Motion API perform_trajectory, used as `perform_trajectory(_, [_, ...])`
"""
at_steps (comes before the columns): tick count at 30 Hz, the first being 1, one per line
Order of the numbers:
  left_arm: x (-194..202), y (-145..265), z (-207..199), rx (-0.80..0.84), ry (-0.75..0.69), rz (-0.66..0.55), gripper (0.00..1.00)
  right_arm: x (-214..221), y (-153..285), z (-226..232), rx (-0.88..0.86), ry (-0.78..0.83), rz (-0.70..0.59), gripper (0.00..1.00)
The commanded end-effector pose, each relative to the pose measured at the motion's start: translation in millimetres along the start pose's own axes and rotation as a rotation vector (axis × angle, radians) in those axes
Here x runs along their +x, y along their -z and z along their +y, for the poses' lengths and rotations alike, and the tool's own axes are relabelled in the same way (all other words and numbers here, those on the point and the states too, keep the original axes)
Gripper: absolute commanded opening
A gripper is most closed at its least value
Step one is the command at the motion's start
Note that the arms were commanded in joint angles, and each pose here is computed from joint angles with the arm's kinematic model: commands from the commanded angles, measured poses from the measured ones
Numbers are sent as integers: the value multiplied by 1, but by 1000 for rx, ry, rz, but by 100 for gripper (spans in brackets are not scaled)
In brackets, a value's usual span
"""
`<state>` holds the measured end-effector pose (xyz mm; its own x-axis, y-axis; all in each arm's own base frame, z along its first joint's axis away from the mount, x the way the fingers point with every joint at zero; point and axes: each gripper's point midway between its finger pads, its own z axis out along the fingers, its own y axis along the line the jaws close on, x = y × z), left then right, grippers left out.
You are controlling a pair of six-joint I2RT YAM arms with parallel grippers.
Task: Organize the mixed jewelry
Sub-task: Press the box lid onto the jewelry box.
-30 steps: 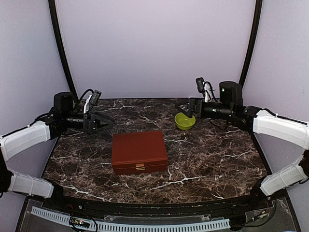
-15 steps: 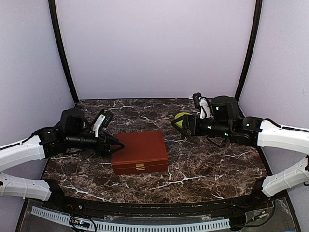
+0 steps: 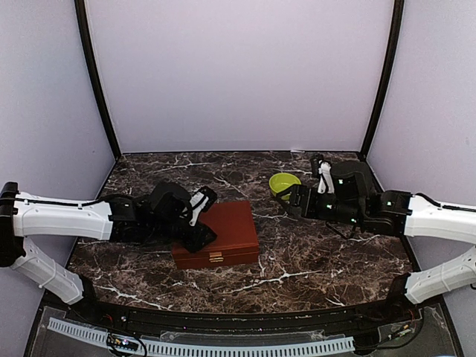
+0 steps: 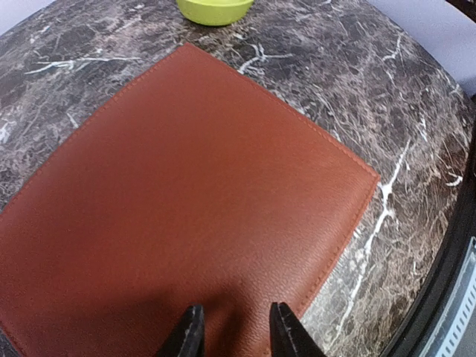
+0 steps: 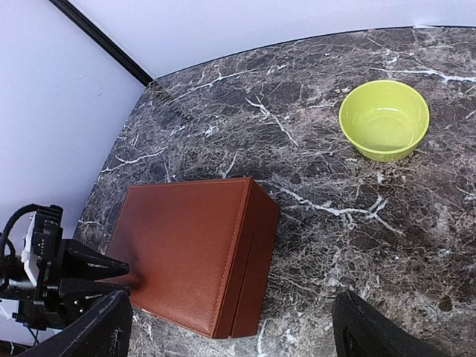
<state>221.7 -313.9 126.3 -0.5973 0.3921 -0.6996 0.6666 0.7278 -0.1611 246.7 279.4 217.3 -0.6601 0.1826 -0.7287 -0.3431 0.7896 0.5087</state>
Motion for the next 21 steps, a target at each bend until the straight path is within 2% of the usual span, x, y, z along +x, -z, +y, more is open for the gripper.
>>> perform_trajectory(1, [-26, 7, 4, -49, 50, -89, 31, 1, 2, -4, 17, -14, -19, 94])
perform_trajectory(6, [-11, -5, -6, -5, 94, -49, 31, 7, -5, -9, 34, -16, -8, 94])
perform_trajectory(16, [96, -38, 8, -21, 242, 180, 32, 18, -9, -23, 79, -30, 0, 95])
perform_trajectory(21, [103, -41, 7, -4, 261, 179, 33, 18, -6, -26, 79, -35, -11, 95])
